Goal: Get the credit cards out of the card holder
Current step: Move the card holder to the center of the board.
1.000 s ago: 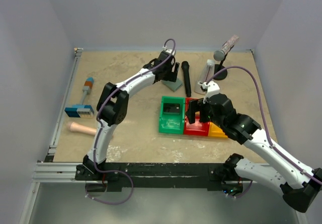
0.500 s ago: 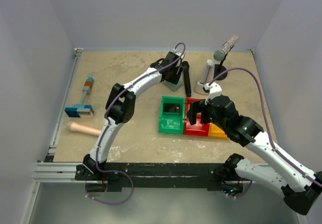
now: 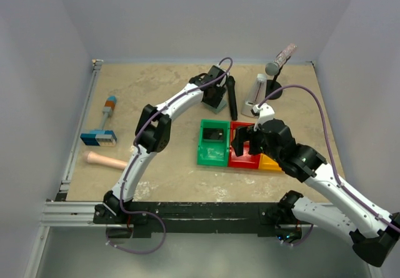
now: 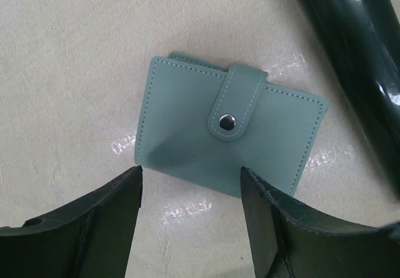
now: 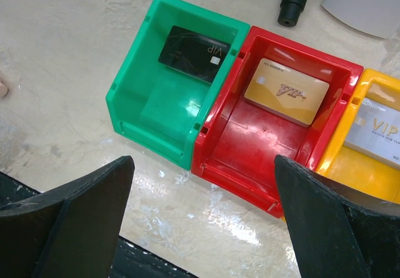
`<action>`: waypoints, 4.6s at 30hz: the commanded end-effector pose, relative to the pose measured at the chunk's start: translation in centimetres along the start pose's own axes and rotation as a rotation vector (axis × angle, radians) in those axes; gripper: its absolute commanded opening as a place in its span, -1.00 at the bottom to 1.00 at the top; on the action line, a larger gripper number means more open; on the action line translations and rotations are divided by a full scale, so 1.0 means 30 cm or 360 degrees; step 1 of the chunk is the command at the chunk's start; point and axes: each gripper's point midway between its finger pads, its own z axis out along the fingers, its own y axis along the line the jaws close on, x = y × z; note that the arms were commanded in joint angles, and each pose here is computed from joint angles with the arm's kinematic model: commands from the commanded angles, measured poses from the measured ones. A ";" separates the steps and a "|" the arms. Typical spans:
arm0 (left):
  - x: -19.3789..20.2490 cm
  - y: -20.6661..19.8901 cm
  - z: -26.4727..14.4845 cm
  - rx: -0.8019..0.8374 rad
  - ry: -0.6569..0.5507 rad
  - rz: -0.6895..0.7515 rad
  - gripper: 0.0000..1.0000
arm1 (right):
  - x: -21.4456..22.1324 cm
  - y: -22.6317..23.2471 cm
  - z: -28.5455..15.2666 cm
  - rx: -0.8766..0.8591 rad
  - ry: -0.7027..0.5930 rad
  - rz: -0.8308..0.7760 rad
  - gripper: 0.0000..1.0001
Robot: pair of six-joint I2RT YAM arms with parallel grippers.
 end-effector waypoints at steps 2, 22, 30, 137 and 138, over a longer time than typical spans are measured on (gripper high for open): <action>0.026 0.052 -0.009 -0.0071 0.0063 0.0046 0.34 | -0.014 0.009 -0.008 -0.0025 -0.0037 0.0034 0.98; 0.246 0.371 -0.069 -0.0280 0.0270 -0.0285 0.23 | -0.004 0.003 -0.009 -0.0011 -0.0030 0.0050 0.98; 0.157 0.454 -0.235 -0.0402 -0.0019 -0.0413 0.31 | -0.014 -0.004 -0.011 0.0008 -0.0045 0.0046 0.98; 0.788 0.094 -0.694 -0.0050 0.0117 -0.0980 0.88 | 0.130 0.061 0.095 -0.0017 0.0204 -0.0030 0.85; 0.796 0.103 -0.691 -0.0055 0.0108 -0.0992 0.86 | 0.129 0.075 0.097 -0.0025 0.0208 -0.0049 0.85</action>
